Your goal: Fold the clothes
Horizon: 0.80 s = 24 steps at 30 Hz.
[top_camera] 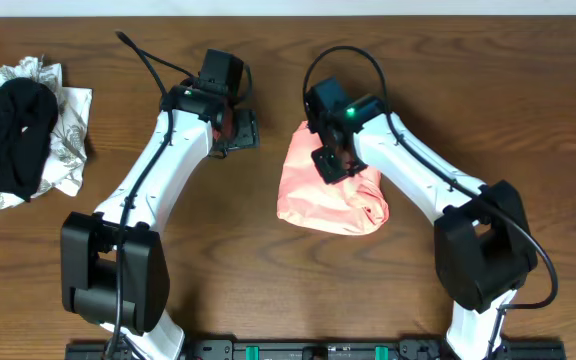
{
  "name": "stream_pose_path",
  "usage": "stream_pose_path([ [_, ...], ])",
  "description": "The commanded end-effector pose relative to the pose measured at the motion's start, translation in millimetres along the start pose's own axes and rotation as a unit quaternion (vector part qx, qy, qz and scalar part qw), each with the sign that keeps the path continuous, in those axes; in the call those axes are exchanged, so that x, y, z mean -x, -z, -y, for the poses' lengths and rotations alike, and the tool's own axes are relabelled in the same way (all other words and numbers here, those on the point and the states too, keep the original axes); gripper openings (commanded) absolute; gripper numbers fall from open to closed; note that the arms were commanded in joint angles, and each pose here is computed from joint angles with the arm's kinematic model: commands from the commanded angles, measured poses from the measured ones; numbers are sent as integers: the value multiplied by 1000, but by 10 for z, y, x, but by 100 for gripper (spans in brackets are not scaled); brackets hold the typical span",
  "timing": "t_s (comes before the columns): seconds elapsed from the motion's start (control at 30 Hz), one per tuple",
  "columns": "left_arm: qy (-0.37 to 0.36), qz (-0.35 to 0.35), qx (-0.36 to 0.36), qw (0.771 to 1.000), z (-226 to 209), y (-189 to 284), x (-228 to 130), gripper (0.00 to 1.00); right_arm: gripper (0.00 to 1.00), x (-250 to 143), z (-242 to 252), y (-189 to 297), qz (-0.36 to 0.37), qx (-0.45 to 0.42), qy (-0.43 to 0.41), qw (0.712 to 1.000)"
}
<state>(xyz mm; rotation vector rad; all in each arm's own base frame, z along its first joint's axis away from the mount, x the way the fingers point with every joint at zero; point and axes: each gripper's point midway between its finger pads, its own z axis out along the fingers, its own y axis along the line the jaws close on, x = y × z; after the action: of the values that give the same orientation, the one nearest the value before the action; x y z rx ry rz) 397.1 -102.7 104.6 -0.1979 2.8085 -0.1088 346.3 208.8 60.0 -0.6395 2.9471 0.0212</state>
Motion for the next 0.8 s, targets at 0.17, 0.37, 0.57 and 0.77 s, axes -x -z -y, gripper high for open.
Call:
stream_pose_path([
  [0.17,-5,-13,5,1000,-22,-71,-65,74,77,-19,-269,80,3,61,-10,998],
  [0.37,-5,-13,5,1000,-22,-71,-65,74,88,-34,-379,97,-2,93,-7,996],
  [0.57,-5,-13,4,1000,-22,-71,-65,74,90,-40,-602,155,-3,159,11,987],
  [0.77,-5,-13,4,1000,-22,-71,-65,74,90,-56,-834,243,0,225,50,973],
])
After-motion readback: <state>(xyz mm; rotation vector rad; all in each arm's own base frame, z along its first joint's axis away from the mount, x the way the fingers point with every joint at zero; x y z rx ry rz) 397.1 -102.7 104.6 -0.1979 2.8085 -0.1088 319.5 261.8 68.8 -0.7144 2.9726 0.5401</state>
